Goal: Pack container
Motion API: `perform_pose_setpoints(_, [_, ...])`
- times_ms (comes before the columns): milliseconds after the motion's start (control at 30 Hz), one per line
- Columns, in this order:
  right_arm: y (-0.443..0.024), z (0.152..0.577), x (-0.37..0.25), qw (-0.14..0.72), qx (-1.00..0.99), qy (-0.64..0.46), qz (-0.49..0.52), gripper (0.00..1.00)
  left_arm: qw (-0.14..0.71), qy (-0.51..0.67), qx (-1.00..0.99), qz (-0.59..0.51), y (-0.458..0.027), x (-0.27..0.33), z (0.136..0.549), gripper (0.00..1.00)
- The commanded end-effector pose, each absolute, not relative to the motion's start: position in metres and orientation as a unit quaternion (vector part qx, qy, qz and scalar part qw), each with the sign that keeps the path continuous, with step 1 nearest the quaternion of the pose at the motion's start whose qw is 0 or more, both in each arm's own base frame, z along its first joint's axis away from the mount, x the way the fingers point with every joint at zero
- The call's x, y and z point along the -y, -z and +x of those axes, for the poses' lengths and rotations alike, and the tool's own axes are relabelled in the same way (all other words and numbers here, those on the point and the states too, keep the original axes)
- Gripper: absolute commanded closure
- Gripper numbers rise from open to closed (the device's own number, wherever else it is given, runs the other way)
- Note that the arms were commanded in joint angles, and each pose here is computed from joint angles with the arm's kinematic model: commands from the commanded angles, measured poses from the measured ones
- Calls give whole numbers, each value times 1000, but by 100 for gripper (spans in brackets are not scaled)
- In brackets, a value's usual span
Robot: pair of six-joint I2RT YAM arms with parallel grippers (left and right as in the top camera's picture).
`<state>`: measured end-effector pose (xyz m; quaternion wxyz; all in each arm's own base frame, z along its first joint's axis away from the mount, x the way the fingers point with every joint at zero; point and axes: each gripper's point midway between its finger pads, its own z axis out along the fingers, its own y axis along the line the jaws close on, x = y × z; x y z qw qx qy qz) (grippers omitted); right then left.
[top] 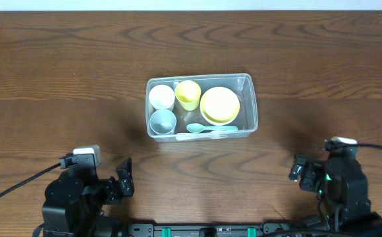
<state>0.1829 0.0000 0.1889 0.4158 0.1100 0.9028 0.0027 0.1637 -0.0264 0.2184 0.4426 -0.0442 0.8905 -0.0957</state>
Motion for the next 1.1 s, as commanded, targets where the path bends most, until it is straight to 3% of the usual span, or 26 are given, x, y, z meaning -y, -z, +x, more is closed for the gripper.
perform_pose_setpoints(0, [-204, 182, 4, 468, -877, -8, 109, 1, 443, 91, -890, -50, -218, 24, 163, 2])
perform_pose_setpoints(433, [-228, 201, -18, 651, -758, -23, -21, 1, 443, 91, -890, -50, -218, 24, 163, 2])
perform_pose_setpoints(733, [-231, 234, -15, 737, -676, -11, -9, 1, 443, 91, -890, -50, -218, 24, 163, 2])
perform_pose_setpoints(1067, [-183, 245, -24, 718, -692, -5, -72, 1, 443, 91, -890, -50, -218, 24, 163, 2])
